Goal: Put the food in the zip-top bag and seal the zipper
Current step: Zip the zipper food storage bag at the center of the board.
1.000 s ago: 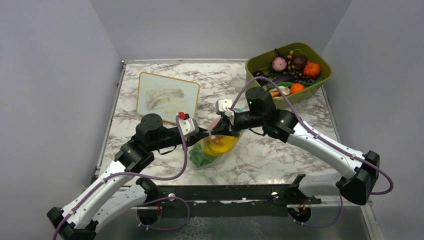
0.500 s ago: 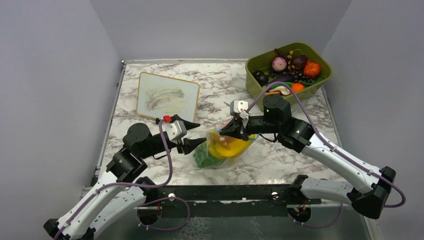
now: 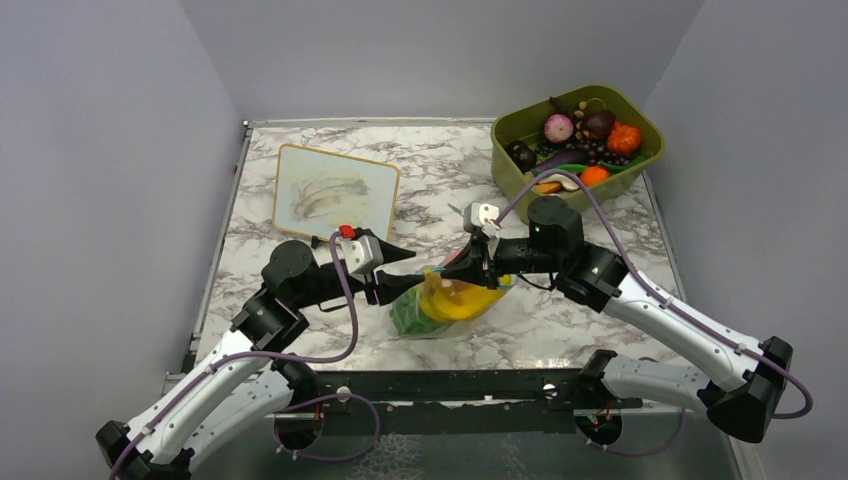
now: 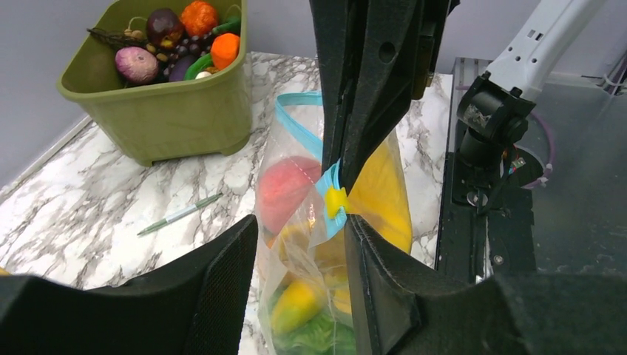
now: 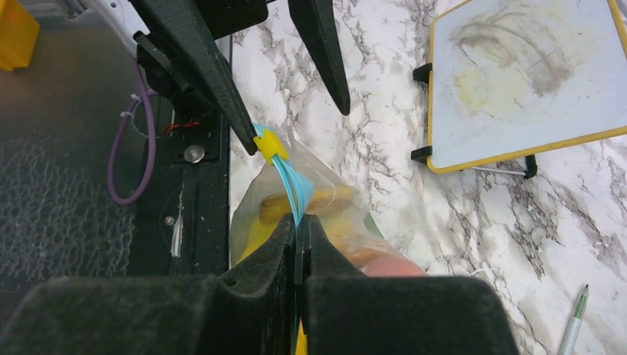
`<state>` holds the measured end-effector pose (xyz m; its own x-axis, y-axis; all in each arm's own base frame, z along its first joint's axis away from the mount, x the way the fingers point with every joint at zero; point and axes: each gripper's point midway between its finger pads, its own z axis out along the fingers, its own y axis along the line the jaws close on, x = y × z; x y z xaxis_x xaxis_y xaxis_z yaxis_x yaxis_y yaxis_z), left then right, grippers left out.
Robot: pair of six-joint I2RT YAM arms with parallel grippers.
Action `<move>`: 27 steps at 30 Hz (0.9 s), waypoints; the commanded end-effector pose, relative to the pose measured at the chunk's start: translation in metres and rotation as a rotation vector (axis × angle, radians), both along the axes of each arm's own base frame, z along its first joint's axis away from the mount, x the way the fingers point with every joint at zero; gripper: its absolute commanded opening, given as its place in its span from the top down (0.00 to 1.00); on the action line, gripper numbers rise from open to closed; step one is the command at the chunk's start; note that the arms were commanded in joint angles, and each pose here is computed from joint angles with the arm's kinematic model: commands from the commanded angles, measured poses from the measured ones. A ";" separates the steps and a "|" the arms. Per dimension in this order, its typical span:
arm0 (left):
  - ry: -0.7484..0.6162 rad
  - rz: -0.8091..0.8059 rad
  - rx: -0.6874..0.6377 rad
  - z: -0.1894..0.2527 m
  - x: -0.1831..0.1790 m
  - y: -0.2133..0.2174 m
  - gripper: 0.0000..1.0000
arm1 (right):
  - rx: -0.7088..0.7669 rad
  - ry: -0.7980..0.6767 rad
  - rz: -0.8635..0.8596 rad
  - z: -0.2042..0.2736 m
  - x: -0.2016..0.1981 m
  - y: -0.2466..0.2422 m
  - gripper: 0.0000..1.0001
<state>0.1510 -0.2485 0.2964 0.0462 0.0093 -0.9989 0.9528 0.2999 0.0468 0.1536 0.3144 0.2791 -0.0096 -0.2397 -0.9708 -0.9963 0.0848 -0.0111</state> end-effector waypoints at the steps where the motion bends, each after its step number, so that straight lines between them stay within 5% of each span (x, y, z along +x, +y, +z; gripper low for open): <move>1: -0.036 -0.066 -0.022 0.007 -0.011 -0.003 0.52 | 0.113 -0.053 0.031 0.030 -0.006 0.003 0.99; 15: -0.059 -0.102 -0.033 -0.003 -0.019 -0.002 0.55 | 0.123 -0.003 0.034 0.028 -0.010 0.004 0.99; 20: -0.052 -0.128 -0.036 -0.005 -0.020 -0.007 0.70 | 0.127 0.004 0.039 0.027 -0.011 0.005 0.99; 25: -0.058 -0.128 -0.039 -0.008 -0.021 -0.006 1.00 | 0.123 0.013 0.044 0.023 -0.013 0.004 0.99; 27: -0.060 -0.127 -0.038 -0.008 -0.021 -0.005 1.00 | 0.120 0.019 0.049 0.021 -0.014 0.004 0.99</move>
